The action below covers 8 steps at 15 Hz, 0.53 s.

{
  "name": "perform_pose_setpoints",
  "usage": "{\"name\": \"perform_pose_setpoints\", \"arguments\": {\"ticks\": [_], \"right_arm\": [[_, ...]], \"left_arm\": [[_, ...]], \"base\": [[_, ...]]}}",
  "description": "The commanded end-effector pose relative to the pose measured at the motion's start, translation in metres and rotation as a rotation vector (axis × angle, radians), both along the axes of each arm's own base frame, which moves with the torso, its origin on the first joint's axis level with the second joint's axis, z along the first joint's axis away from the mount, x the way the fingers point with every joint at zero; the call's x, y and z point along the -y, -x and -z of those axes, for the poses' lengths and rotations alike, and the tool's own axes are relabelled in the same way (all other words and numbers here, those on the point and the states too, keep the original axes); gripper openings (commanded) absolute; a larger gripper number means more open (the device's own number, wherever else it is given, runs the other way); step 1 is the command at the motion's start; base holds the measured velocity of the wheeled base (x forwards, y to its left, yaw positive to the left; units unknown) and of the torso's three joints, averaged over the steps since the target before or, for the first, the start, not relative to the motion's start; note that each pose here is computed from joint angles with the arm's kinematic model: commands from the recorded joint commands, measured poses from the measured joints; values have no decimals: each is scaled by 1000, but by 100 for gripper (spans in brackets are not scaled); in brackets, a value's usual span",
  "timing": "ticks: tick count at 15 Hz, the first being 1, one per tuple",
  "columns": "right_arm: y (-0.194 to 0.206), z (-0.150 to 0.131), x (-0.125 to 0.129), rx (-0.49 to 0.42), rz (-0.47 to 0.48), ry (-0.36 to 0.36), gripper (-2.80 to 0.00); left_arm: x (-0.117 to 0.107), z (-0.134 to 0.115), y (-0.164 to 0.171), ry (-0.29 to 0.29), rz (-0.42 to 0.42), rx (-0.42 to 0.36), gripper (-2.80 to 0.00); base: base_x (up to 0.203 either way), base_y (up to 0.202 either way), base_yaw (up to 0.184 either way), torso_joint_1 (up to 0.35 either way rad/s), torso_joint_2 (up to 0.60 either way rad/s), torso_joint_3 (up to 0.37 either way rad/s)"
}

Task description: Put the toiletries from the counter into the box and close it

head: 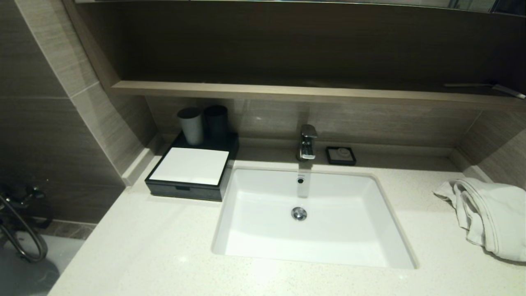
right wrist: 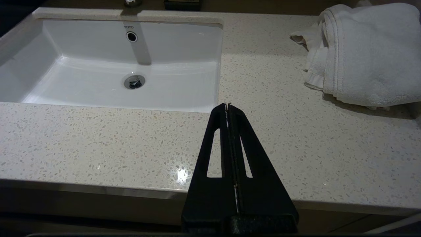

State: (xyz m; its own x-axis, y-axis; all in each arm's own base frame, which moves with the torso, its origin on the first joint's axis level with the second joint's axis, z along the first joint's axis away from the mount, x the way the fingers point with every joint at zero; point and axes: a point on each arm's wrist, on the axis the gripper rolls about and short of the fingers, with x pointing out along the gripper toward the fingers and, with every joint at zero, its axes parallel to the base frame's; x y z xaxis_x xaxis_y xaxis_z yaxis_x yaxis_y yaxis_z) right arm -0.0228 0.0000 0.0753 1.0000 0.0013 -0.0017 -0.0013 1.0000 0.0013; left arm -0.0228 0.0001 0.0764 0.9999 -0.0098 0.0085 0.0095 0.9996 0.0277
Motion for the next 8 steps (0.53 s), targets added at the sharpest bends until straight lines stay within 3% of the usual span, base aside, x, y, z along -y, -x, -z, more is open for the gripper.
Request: {"name": "perform_pose_setpoints", "arguments": {"ticks": [1, 8], "right_arm": [[0, 0, 0, 0, 0, 0, -280], [0, 0, 0, 0, -2, 0, -280]], "left_arm": [[0, 0, 0, 0, -1, 1, -280], [0, 0, 0, 0, 1, 1, -280]], "base": [[0, 0, 0, 0, 0, 0], [0, 0, 0, 0, 0, 0]]}}
